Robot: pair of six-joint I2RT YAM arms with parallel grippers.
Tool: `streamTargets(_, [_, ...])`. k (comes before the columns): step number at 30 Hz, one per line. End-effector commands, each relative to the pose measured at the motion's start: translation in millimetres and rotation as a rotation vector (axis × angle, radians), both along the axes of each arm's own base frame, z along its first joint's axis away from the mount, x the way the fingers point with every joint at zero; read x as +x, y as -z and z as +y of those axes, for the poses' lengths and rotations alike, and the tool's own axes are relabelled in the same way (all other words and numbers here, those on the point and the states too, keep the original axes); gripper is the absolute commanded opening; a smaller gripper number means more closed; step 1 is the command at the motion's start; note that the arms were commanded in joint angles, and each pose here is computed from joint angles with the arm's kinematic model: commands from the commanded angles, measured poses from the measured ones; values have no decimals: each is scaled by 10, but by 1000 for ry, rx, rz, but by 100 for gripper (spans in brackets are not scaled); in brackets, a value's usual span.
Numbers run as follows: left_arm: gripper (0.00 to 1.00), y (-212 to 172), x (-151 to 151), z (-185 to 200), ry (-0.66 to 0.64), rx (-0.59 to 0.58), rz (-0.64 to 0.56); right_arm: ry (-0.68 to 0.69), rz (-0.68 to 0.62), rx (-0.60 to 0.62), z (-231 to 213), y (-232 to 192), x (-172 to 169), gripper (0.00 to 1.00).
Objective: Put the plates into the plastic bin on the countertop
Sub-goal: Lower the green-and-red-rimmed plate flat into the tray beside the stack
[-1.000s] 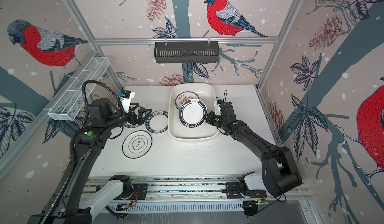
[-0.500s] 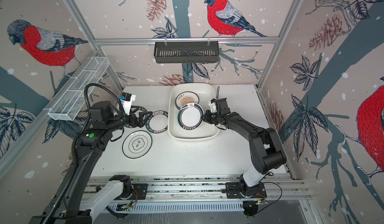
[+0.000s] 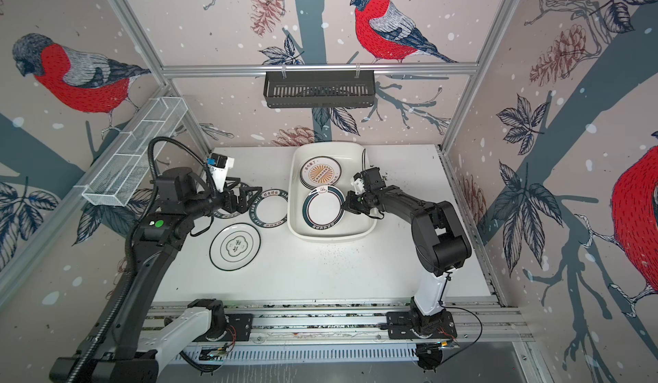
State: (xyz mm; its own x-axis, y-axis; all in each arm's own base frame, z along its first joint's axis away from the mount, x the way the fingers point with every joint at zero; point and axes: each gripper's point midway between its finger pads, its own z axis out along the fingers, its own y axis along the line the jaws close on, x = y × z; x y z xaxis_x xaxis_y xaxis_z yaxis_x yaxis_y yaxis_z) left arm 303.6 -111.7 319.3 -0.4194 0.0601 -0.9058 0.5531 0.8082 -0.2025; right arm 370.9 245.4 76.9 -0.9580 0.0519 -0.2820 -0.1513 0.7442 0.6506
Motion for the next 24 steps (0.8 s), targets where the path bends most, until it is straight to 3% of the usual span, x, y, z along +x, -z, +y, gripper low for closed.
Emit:
streamTargets(1, [97, -37, -6, -4, 14, 14, -17, -49, 7, 7, 52, 2, -33, 6])
streamTargets(24, [97, -82, 78, -22, 20, 14, -27, -53, 72, -60, 47, 257, -24, 17])
